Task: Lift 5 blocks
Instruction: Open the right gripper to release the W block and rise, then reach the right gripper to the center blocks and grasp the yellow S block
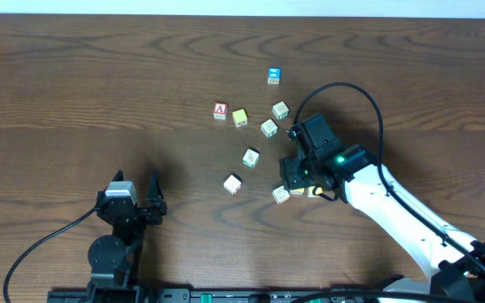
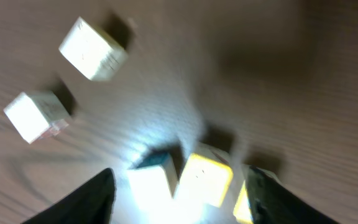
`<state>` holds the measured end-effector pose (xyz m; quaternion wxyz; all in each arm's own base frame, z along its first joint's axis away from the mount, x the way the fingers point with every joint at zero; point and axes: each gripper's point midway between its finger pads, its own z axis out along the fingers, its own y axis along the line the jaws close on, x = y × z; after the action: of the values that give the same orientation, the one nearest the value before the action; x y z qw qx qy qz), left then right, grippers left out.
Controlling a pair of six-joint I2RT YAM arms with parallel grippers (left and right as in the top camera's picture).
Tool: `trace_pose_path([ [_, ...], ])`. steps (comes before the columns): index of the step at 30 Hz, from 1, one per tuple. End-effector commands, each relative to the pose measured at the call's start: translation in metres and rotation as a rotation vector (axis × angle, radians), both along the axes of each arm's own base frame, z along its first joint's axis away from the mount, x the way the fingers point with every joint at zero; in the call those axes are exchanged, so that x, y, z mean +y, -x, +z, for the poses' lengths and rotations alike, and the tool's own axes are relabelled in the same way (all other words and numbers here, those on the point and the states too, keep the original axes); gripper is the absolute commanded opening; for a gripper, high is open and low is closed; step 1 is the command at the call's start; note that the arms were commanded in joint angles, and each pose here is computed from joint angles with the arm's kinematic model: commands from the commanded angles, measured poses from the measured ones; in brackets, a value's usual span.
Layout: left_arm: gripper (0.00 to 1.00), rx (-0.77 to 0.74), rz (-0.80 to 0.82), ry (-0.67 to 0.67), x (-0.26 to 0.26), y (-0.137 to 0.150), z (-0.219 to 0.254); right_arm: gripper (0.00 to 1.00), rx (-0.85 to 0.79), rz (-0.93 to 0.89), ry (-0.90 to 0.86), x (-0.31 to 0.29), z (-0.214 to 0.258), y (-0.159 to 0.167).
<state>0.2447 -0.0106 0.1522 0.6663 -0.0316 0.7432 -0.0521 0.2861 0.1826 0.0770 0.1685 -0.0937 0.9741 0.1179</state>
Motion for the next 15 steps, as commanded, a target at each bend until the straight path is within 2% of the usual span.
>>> trace_pose_path([
  [1, 0.71, 0.051, 0.028, 0.003, 0.005, 0.001, -0.016, 0.69, -0.058, 0.022, -0.070, 0.020, 0.015, -0.010],
  [9, 0.71, 0.051, 0.028, 0.003, 0.005, 0.001, -0.016, 0.73, -0.110, -0.002, -0.102, 0.062, 0.011, -0.032],
  [15, 0.71, 0.051, 0.028, 0.003, 0.005, 0.001, -0.016, 0.68, -0.079, -0.106, -0.068, 0.085, -0.001, -0.053],
])
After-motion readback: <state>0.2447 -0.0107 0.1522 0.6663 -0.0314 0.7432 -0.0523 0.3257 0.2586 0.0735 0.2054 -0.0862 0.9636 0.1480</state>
